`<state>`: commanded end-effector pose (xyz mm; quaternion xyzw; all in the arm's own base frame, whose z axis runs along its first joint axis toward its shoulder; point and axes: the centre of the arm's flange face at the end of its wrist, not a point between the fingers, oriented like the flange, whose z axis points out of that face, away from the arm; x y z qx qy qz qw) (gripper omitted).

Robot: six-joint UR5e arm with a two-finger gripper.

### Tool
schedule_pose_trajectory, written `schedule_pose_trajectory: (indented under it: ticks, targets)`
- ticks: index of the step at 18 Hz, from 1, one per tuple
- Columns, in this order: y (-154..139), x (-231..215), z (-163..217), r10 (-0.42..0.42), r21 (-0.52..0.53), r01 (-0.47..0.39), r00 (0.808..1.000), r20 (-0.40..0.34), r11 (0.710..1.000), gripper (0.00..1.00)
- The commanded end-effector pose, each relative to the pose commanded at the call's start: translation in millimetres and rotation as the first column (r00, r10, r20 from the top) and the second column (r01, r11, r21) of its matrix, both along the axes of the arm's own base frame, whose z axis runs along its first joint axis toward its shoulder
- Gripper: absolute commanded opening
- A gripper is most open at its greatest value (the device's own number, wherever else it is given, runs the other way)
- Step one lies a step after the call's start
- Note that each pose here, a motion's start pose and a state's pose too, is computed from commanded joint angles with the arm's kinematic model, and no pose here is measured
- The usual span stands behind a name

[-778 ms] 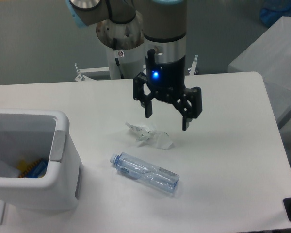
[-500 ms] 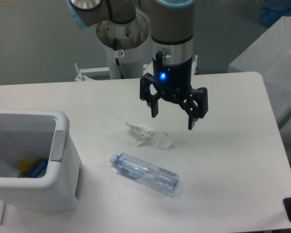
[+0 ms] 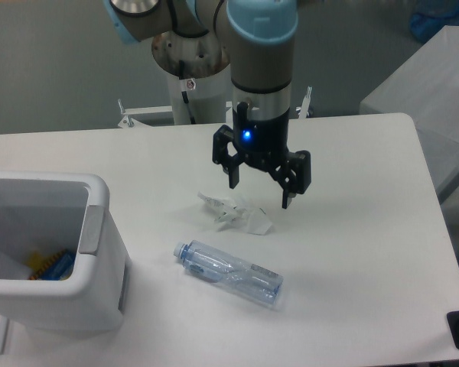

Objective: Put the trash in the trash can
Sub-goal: 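Lower the open gripper toward the crumpled white wrapper, then close the gripper on the crumpled white wrapper and lift it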

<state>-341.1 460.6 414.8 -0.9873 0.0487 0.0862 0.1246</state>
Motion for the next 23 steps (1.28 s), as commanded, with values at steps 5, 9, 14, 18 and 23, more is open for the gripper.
schedule_pose_trajectory:
  ticks: [5, 9, 14, 18, 23]
  targets:
    - [-19, 5, -39, -0.183, -0.155, 0.170, 0.981, -0.071, 0.973, 1.00]
    - [-21, 12, -81, -0.363, -0.271, 0.347, 0.932, -0.009, 0.898, 1.00]
    - [-13, 15, -142, -0.519, -0.345, 0.517, 0.849, 0.095, 0.783, 1.00]
    - [-9, 16, -172, -0.527, -0.360, 0.542, 0.837, 0.149, 0.760, 1.00]
    - [-12, 22, -191, -0.528, -0.370, 0.557, 0.829, 0.185, 0.744, 1.00]
